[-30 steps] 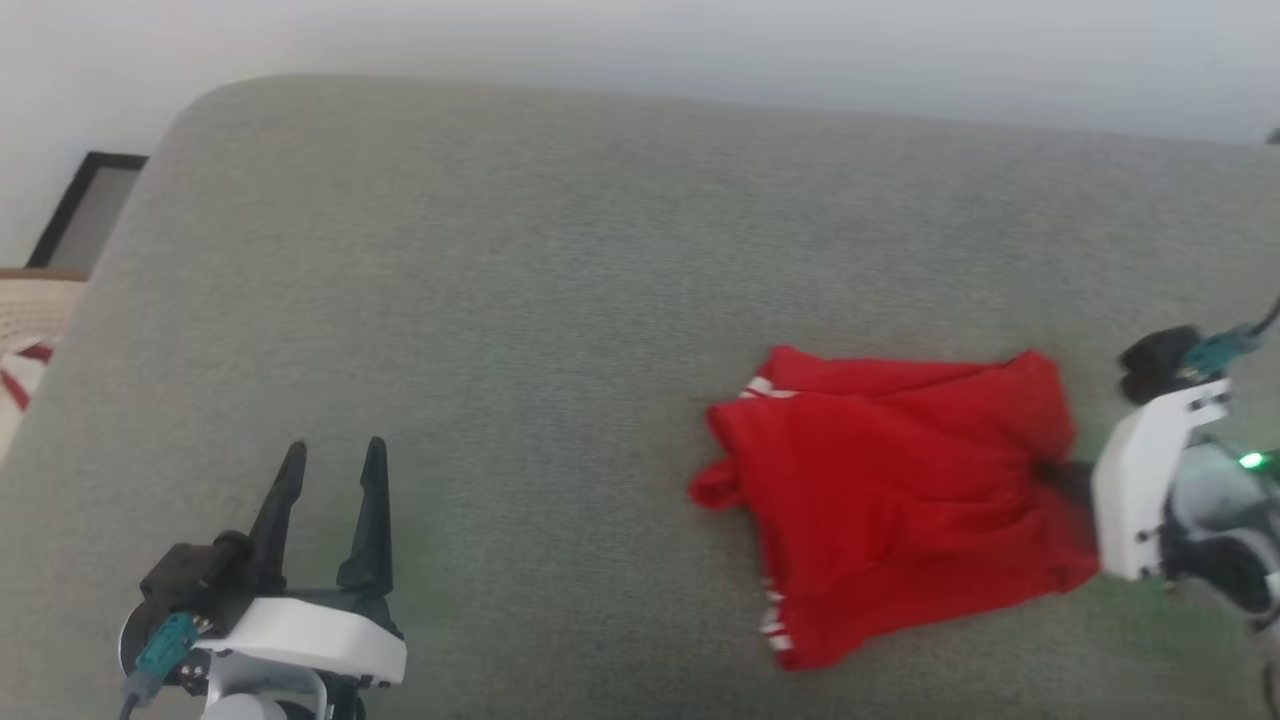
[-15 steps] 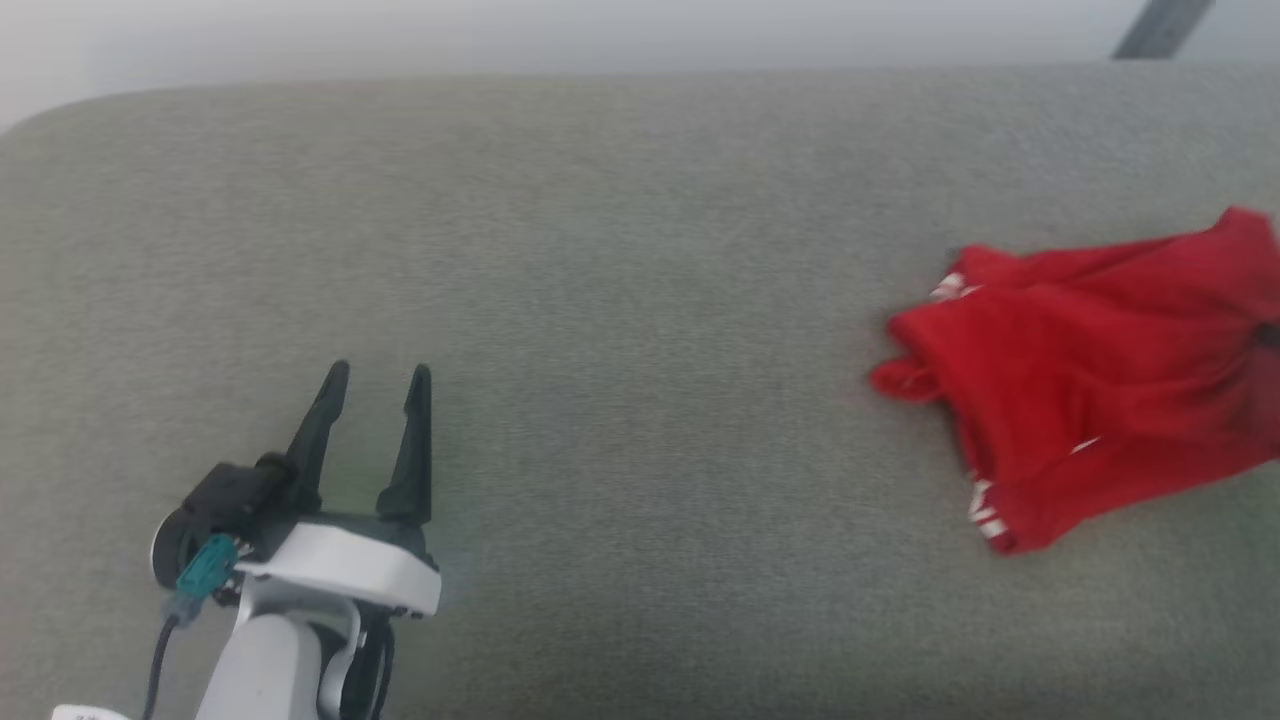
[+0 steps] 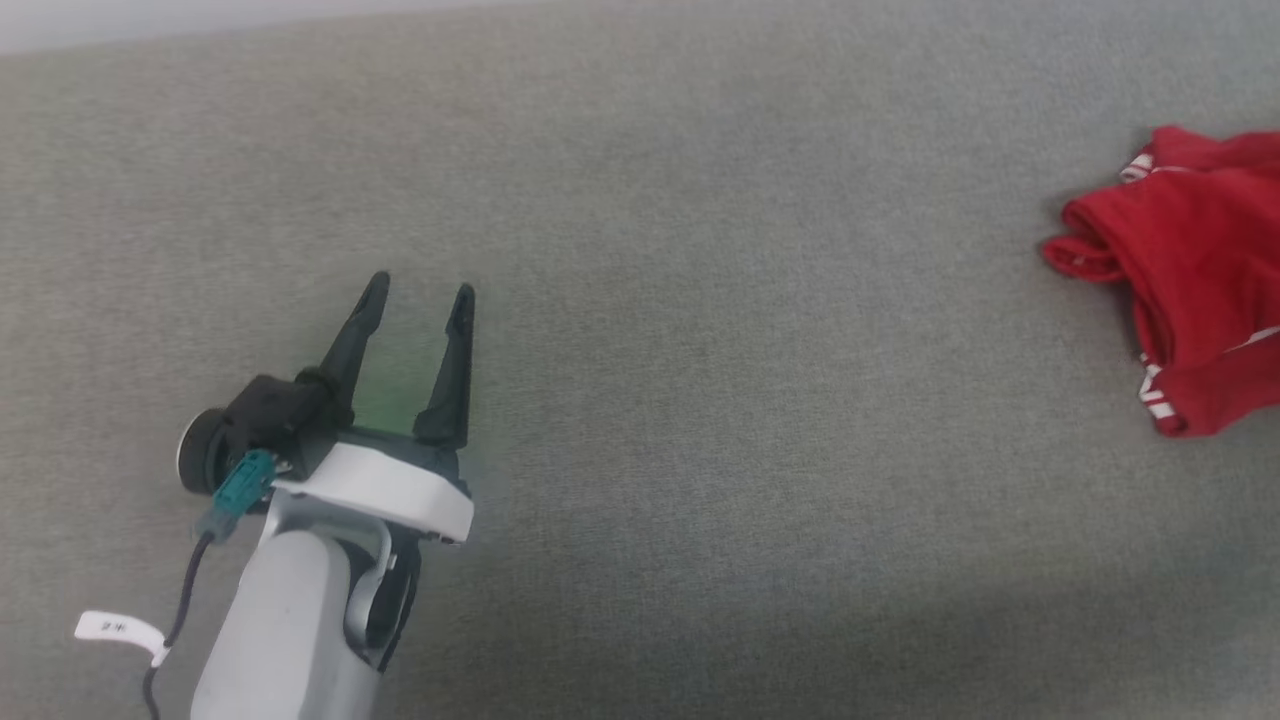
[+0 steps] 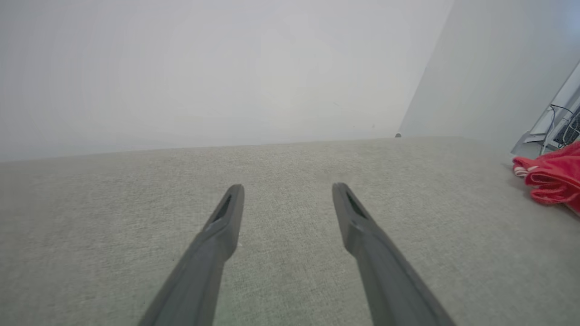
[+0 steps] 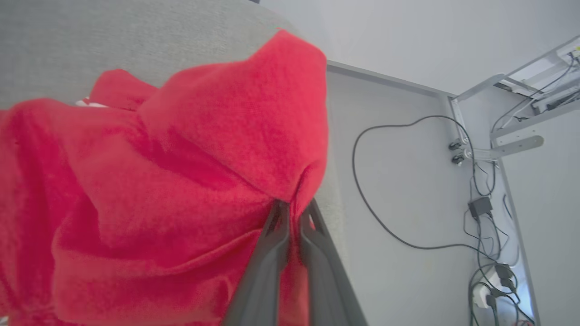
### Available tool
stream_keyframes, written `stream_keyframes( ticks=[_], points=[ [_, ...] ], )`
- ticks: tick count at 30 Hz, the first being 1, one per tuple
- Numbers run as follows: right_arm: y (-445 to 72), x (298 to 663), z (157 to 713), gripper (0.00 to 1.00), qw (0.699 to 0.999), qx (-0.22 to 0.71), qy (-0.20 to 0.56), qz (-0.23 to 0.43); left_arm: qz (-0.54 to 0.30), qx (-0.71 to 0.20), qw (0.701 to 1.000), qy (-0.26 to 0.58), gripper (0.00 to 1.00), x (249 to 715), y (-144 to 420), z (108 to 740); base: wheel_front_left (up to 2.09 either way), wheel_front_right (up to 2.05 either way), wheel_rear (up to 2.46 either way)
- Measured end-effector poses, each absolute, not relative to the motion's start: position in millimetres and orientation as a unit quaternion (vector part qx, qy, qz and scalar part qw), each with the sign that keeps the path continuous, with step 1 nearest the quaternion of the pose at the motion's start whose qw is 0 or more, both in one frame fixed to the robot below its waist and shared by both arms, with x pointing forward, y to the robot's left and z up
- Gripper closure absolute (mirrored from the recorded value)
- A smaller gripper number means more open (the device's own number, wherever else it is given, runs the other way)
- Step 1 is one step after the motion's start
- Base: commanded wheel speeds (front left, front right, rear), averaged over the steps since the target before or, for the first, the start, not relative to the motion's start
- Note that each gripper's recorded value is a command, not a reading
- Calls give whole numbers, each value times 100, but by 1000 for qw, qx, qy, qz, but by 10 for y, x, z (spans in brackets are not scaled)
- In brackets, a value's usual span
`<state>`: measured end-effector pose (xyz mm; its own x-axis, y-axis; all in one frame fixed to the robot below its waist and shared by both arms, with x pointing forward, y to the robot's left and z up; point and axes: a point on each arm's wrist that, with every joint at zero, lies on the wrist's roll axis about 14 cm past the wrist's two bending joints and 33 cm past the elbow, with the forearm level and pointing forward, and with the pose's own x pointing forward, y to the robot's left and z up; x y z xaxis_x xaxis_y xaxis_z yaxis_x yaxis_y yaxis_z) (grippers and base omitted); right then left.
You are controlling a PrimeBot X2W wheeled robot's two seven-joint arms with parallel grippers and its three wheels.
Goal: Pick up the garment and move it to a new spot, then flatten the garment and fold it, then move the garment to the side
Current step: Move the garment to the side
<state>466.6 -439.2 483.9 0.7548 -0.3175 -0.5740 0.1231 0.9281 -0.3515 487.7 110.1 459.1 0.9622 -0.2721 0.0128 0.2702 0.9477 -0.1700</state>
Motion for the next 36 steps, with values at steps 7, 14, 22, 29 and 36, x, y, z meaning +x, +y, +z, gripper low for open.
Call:
stream_keyframes(
  ticks=[7, 14, 22, 29, 36],
  points=[
    [-4562, 4665, 4683, 100, 914, -194, 332, -129, -157, -88, 984, 14, 0, 5020, 929, 4478, 0, 0, 0],
    [-4508, 4727, 4379, 100, 912, -176, 345, -133, -160, -82, 983, 21, 0, 5085, 917, 4396, 0, 0, 0],
    [-4493, 4814, 4329, 38, 915, -156, 341, -145, -149, -74, 986, 20, 0, 5091, 1038, 4403, 0, 0, 0],
    [-4490, 4855, 4530, 0, 924, -158, 316, -148, -139, -67, 988, 8, 0, 5053, 1153, 4528, 0, 0, 0],
    [-4327, 4967, 4895, 0, 951, -139, 243, -136, -127, -66, 990, -7, 0, 4918, 1273, 4708, 0, 0, 0]
  ],
)
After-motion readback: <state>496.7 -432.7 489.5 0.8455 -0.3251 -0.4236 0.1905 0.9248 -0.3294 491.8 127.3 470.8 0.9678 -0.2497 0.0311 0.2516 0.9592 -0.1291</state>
